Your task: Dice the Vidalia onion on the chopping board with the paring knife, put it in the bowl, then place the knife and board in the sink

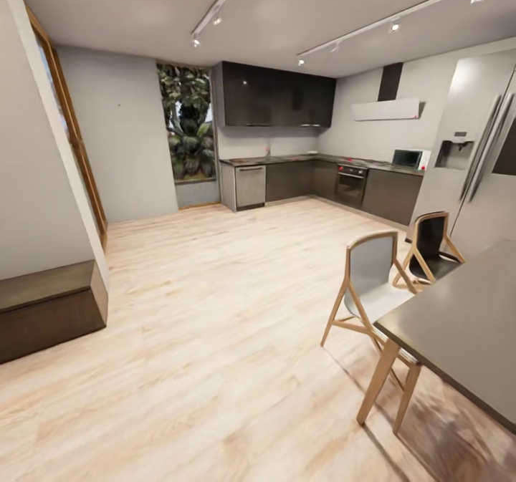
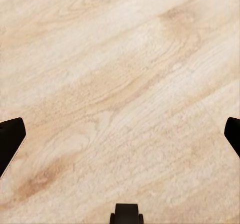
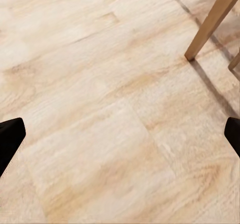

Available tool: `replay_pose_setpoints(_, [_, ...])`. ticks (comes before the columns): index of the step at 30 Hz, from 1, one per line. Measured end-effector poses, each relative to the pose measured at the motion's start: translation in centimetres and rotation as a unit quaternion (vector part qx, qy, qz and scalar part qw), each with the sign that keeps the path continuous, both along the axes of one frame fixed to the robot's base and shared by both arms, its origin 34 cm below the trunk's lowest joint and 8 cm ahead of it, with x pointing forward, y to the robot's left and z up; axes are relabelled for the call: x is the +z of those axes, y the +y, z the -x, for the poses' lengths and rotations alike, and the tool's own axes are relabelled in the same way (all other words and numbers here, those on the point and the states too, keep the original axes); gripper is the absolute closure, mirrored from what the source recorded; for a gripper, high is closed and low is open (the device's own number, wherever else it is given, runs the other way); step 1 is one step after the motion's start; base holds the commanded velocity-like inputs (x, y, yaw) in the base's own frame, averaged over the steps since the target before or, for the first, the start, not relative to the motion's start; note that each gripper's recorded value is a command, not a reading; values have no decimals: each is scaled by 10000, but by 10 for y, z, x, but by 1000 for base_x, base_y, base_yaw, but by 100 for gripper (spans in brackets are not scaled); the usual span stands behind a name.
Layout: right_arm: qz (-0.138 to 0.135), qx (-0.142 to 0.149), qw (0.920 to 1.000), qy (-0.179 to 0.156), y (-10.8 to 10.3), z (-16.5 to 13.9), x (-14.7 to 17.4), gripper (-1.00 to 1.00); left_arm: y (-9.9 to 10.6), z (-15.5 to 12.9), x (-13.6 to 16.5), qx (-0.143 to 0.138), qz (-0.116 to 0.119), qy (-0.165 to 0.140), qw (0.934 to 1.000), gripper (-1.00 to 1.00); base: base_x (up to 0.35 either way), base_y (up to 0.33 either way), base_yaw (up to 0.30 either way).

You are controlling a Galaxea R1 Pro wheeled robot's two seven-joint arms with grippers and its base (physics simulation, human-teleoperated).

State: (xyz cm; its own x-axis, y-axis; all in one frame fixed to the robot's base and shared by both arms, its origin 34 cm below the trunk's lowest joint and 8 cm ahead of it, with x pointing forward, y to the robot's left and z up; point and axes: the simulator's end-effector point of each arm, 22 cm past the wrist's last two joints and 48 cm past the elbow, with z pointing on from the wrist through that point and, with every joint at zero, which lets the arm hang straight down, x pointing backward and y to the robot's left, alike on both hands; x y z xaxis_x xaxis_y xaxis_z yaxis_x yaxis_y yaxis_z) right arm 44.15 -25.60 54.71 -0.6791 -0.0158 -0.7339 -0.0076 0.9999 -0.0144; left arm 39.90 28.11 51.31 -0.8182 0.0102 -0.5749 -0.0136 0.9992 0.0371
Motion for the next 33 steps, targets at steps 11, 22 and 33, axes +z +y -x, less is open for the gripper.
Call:
replay_pose_setpoints(11, [0, 0, 10000, 70, 0, 4, -4, -100, 0, 4, -4, -1, -2, 70, 10000, -100, 322, 87, 0])
replay_pose_setpoints(22, [0, 0, 9999, 142, 0, 8, -9, -100, 1, 9, -7, -3, -6, 146, 9999, -100, 321, 20, 0])
replay_pose_setpoints(33, [1, 1, 9997, 231, 0, 13, -14, -100, 2, 15, -12, -2, -14, 233, 9997, -100, 298, 140, 0])
